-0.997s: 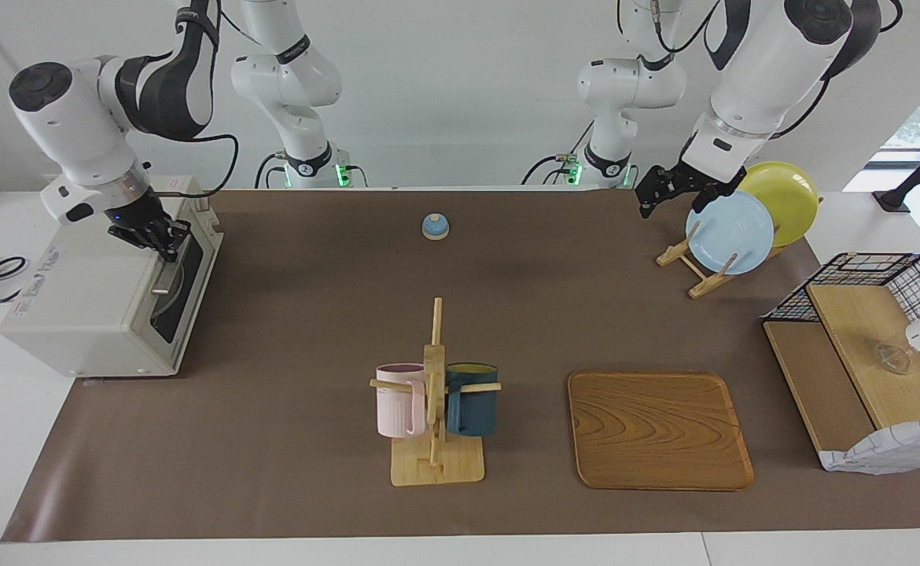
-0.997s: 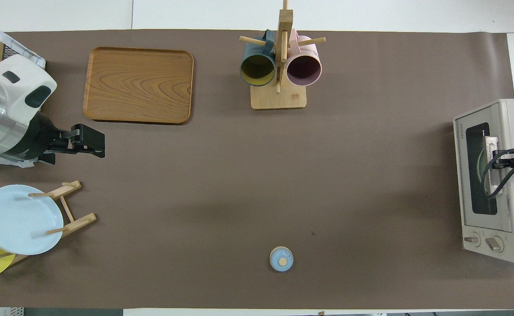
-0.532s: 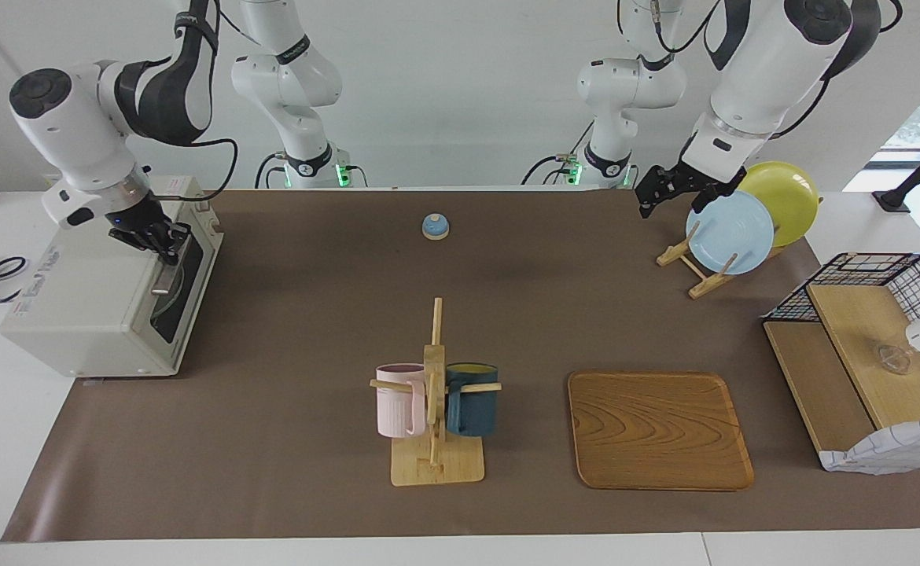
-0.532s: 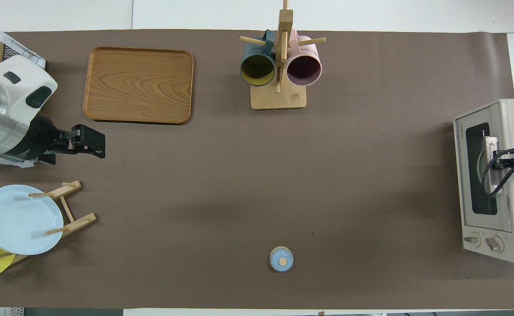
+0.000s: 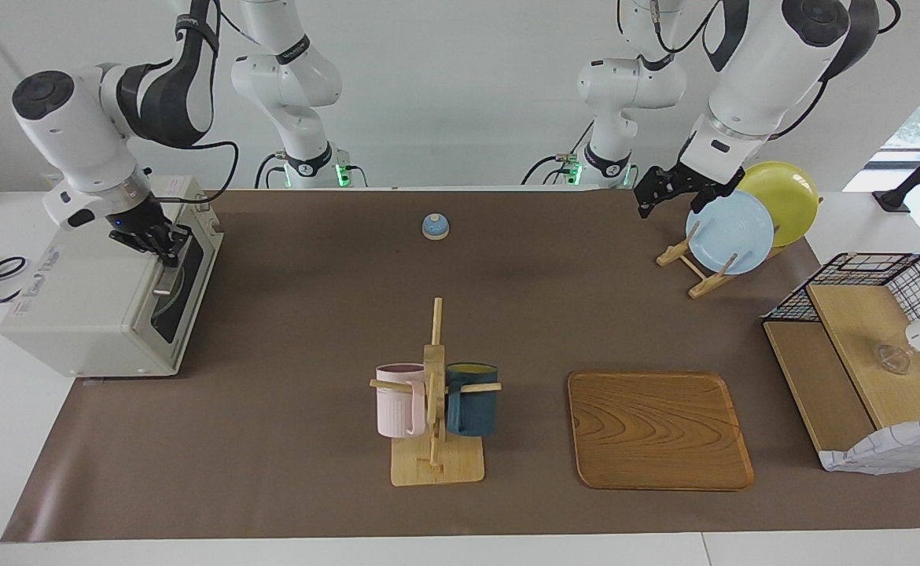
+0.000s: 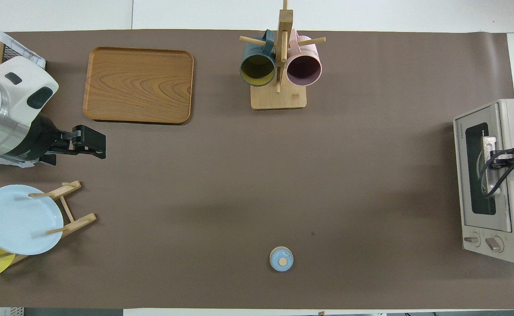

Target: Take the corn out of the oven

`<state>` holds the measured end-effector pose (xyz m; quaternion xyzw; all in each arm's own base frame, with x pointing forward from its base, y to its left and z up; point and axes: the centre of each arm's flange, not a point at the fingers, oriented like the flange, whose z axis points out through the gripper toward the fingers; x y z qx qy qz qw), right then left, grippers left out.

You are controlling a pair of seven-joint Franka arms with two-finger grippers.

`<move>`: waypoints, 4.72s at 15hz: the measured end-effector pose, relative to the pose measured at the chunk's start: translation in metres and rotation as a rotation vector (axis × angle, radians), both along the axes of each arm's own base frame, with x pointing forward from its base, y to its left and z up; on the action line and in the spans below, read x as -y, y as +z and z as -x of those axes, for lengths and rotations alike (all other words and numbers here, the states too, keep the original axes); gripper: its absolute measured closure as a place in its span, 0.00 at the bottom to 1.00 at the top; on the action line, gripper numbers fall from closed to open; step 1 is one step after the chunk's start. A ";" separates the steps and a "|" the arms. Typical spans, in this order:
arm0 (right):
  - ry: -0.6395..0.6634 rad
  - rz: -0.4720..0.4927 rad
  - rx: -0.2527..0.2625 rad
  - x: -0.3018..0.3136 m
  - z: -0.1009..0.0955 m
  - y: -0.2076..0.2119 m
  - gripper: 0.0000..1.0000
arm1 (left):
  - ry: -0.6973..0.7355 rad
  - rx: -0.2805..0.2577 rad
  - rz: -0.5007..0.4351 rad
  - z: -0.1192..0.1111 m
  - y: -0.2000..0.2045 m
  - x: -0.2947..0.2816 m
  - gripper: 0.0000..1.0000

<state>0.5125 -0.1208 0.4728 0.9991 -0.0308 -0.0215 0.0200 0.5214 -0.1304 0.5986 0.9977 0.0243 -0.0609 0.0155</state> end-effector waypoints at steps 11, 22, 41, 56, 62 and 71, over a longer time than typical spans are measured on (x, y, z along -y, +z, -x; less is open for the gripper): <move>0.055 -0.025 -0.010 -0.074 -0.009 -0.039 0.99 | -0.001 0.001 0.000 0.000 0.000 0.000 0.00; 0.043 -0.036 0.003 -0.120 -0.025 -0.118 0.99 | 0.004 0.001 0.000 0.000 0.000 -0.002 0.00; 0.038 -0.032 -0.006 -0.128 -0.028 -0.158 0.99 | 0.004 0.003 0.001 0.000 0.000 -0.002 0.00; 0.004 -0.027 0.027 -0.130 -0.023 -0.176 0.99 | 0.004 -0.004 -0.001 0.001 -0.003 -0.002 0.00; -0.051 -0.023 0.023 -0.158 -0.020 -0.179 0.99 | 0.004 -0.004 -0.001 0.001 -0.003 -0.002 0.00; -0.052 -0.017 -0.016 -0.179 -0.040 -0.120 0.89 | 0.005 0.000 0.000 0.001 -0.002 -0.002 0.00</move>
